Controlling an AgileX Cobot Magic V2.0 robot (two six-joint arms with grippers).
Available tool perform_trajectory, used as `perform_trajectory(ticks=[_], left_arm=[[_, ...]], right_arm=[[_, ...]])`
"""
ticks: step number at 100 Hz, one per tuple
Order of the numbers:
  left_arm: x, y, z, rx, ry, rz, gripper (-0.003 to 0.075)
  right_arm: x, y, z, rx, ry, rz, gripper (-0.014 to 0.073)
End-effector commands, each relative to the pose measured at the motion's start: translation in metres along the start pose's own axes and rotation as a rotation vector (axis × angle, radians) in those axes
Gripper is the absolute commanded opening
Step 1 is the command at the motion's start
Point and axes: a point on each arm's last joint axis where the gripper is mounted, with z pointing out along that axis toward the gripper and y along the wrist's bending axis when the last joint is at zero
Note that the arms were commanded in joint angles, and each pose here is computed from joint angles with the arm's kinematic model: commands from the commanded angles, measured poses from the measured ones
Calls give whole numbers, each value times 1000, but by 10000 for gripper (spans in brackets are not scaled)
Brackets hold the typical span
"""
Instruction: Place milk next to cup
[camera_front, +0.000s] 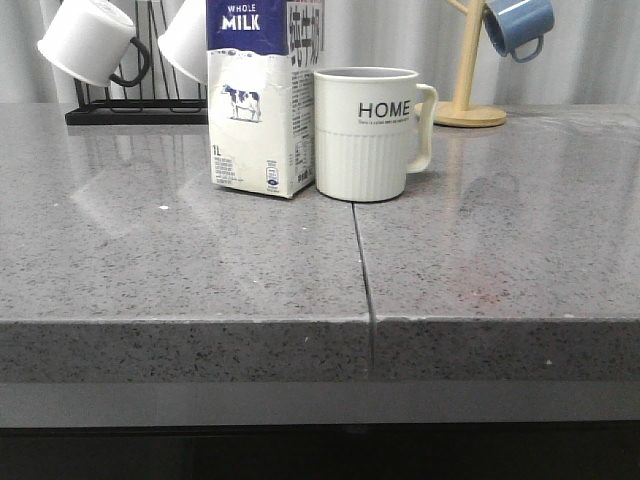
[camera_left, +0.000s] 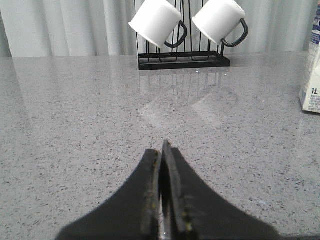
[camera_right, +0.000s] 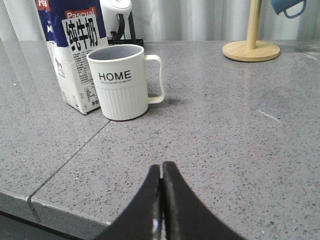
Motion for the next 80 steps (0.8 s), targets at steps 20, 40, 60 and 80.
perform_trajectory(ticks=[20, 40, 60, 80], left_arm=[[7, 0, 0, -5, -61, -9, -21], [7, 0, 0, -5, -61, -9, -21], [7, 0, 0, -5, -61, -9, -21], [7, 0, 0, -5, -61, -9, -21]], right_arm=[[-15, 2, 0, -10, -94, -14, -67], [-17, -5, 0, 83, -111, -11, -67], [-5, -24, -2, 319, -157, -35, -67], [19, -28, -11, 387, -158, -86, -67]])
